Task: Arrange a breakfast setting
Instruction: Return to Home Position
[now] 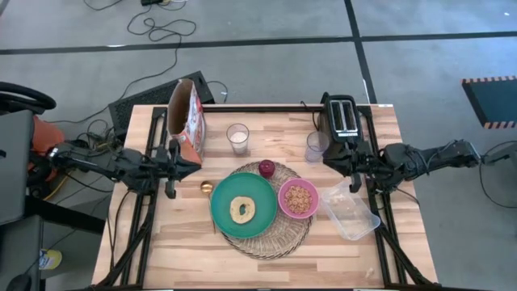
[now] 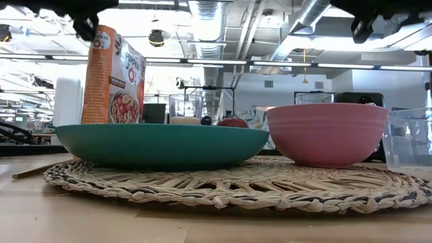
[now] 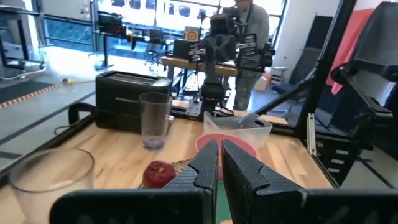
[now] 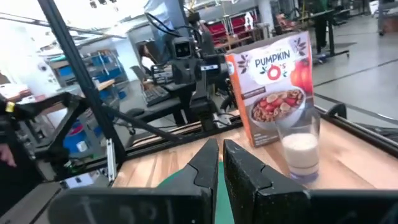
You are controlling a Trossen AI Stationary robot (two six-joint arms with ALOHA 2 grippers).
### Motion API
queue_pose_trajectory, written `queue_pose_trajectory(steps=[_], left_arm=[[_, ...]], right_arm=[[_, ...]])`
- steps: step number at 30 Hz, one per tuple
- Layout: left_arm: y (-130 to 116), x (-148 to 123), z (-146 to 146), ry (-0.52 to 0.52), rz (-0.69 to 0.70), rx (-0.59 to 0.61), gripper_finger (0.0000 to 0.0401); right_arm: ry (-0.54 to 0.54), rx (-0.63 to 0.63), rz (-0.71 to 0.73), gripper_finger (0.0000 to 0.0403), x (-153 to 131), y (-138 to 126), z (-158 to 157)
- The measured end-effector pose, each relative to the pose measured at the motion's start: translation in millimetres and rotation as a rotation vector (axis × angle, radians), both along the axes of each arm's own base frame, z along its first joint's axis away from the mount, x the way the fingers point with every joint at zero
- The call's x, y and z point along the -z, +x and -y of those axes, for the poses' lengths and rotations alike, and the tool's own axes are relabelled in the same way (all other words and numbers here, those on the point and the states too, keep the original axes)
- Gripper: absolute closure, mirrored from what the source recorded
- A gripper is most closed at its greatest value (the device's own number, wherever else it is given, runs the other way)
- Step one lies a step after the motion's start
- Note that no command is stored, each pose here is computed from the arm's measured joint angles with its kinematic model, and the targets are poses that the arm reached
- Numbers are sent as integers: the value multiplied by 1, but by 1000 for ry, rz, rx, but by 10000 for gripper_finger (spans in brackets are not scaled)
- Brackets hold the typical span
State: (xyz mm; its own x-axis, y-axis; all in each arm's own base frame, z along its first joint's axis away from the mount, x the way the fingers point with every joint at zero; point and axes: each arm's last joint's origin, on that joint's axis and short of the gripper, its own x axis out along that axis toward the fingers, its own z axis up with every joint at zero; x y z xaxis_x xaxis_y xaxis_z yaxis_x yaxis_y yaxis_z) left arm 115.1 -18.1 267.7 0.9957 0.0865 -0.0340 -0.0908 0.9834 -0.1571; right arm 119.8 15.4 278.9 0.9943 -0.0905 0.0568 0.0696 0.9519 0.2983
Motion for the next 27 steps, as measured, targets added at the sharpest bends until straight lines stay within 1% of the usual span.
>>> queue_pose_trajectory(steps=[2, 9, 12, 15, 22, 25, 27], left_arm=[[0, 12, 0, -4, 15, 14, 395], [-1, 46, 3, -31, 135, 104, 395], [-3, 64, 2, -27, 124, 107, 395], [-6, 78, 2, -19, 115, 103, 395], [-15, 85, -1, -1, 184, 88, 395], [-19, 87, -2, 15, 171, 71, 395], [-21, 89, -3, 24, 160, 63, 395]], right_arm=[[5, -9, 23, 351, 12, -1, 0], [-27, -123, 75, 350, 45, -11, -1], [-43, -121, 123, 350, 53, -16, 0], [-54, -118, 135, 350, 61, -20, 0], [-66, -114, 168, 350, 77, -27, 2], [-84, -110, 190, 350, 82, -29, 2], [-91, -109, 178, 350, 87, -27, 2]])
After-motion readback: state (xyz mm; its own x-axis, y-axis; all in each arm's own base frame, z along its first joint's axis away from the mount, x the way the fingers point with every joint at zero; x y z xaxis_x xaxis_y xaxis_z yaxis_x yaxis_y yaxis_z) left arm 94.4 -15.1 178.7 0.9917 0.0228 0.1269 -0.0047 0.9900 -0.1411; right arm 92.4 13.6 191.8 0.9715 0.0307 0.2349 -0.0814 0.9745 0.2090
